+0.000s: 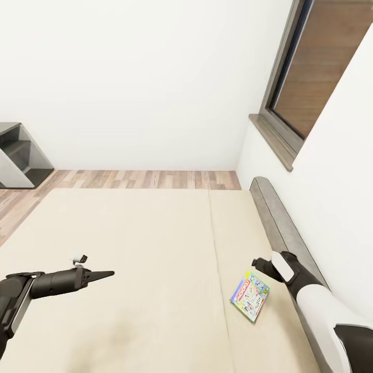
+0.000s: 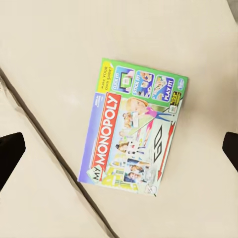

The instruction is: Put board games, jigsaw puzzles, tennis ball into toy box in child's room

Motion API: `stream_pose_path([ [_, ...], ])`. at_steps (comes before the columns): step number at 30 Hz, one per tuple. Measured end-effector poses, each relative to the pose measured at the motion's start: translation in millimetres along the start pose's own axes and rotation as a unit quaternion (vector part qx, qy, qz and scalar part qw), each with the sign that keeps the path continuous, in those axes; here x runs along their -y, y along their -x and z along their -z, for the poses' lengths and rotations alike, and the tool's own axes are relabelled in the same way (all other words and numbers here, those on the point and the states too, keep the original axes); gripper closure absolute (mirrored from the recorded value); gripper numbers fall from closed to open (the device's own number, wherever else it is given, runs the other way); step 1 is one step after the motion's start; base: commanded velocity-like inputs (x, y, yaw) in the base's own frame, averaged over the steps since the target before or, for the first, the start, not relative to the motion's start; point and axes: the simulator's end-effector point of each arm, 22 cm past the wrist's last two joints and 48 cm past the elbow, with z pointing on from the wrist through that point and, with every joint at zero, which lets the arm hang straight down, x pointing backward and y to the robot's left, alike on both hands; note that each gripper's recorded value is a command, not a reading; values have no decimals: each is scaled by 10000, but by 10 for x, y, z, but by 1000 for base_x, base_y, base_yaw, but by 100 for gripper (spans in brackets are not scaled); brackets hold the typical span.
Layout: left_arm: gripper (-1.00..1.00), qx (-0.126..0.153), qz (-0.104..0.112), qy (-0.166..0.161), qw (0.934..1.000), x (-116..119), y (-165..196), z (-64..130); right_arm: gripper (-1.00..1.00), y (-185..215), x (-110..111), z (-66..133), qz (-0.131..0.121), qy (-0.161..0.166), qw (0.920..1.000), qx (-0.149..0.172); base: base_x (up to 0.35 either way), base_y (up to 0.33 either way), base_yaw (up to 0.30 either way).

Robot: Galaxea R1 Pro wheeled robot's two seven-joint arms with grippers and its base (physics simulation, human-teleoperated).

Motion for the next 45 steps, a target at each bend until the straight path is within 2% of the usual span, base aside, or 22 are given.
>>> stream_pose_path([
  [9,-100,1,-2,2,10000,0,3,4,-100,38,-15,17,3,9,10000,9,0,0,0],
  [19,-100,4,-6,10,10000,-5,6,11,-100,210,-109,98,-4,129,9997,202,0,0,0],
  [29,-100,111,45,93,9999,-89,44,98,-100,188,-74,39,-13,79,9998,163,0,0,0],
  [45,-100,91,165,108,9998,-191,-3,74,-100,151,-31,-69,-32,13,10000,93,0,0,0],
])
